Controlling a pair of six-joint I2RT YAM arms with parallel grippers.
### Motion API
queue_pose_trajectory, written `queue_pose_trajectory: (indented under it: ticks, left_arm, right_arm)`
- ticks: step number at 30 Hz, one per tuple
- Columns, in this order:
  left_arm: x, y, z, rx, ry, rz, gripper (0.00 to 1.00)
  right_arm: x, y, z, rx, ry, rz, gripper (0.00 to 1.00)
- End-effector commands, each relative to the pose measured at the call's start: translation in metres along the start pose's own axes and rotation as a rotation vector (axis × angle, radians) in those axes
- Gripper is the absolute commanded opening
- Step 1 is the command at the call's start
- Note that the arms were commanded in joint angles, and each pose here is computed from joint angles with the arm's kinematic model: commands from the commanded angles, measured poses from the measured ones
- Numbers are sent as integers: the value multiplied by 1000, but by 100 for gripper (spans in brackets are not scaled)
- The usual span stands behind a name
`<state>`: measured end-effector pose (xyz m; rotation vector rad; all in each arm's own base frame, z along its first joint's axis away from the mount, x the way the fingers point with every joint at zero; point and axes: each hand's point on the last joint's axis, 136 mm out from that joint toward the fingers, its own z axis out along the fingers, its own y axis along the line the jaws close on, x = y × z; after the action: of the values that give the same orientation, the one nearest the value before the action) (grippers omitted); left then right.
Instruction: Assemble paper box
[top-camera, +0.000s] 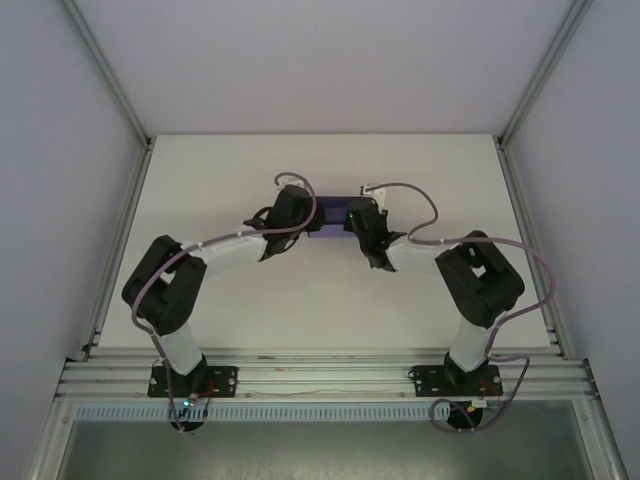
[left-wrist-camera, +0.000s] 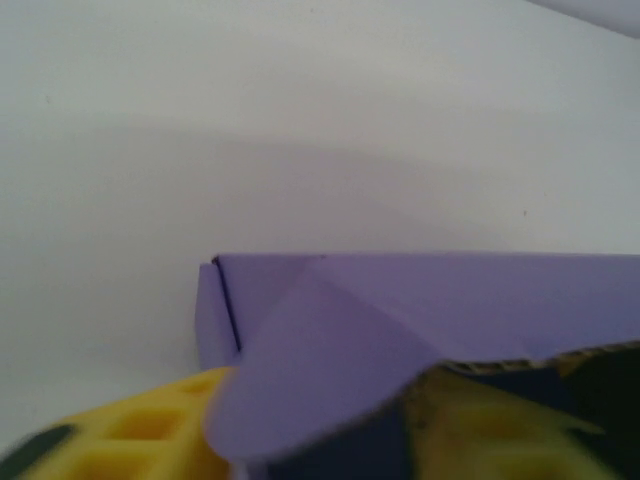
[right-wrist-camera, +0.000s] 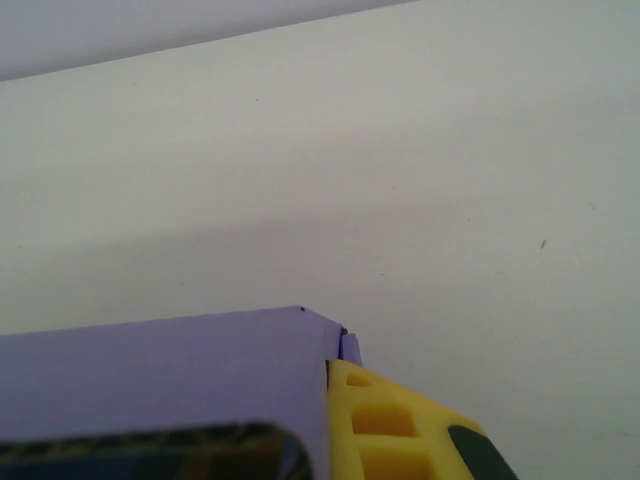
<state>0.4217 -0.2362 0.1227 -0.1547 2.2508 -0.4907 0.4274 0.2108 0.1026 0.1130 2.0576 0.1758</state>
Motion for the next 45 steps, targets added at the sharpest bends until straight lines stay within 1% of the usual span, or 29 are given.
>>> queue_pose_trajectory:
  ticks: [1,3,5,6,8,9,11,13,15,16,19,21,22,25,30,35,38,42,45]
  left_arm:
    - [1,1,-26,-7,35,5,64]
    - [1,1,-41,0,45,7,76]
    - [0,2,-57,7,45,5,100]
    - [-2,4,-64,1,42,6,100]
    - [-9,20,-76,-86,20,-43,100]
    - [-12,29,-80,-133,16,-68,100]
    - [-21,41,-79,-170,23,-114,100]
    - [-30,55,-70,-176,37,-191,100]
    - [-35,68,-57,-187,70,-248,100]
    - [-36,71,-49,-190,89,-258,100]
    - [-26,64,-27,-158,162,-250,100]
    - [-17,61,-17,-136,206,-253,98]
    - [-12,61,-12,-128,220,-257,94]
    - [7,65,-6,-115,252,-290,86]
    - [34,70,0,-82,283,-348,78]
    - [50,76,8,-88,310,-356,70]
    - [56,82,10,-103,309,-353,67]
    - [60,86,18,-105,312,-332,65]
    - [63,86,24,-88,319,-328,64]
  right_arm:
    - [46,-5,-2,-18,105,-116,2]
    - [51,-8,-4,-5,97,-140,2]
    - [53,-5,-7,-20,90,-167,2]
    - [53,-3,-9,-26,84,-180,2]
    - [52,0,-12,-36,72,-207,2]
    - [53,3,-13,-43,71,-224,2]
    - [57,8,-14,-55,64,-266,3]
    - [63,13,-14,-57,67,-319,3]
    - [65,16,-12,-36,62,-334,3]
    - [67,17,-12,-32,64,-338,4]
    - [68,24,-13,-44,50,-320,6]
    - [69,24,-13,-43,49,-313,8]
    - [69,25,-14,-45,49,-315,8]
    - [70,27,-17,-43,49,-333,10]
    - [73,28,-24,-44,66,-369,13]
    - [69,29,-38,-78,79,-336,19]
    - [66,29,-49,-105,98,-333,29]
    - [68,20,-65,-116,133,-337,38]
    - [72,11,-78,-117,173,-348,50]
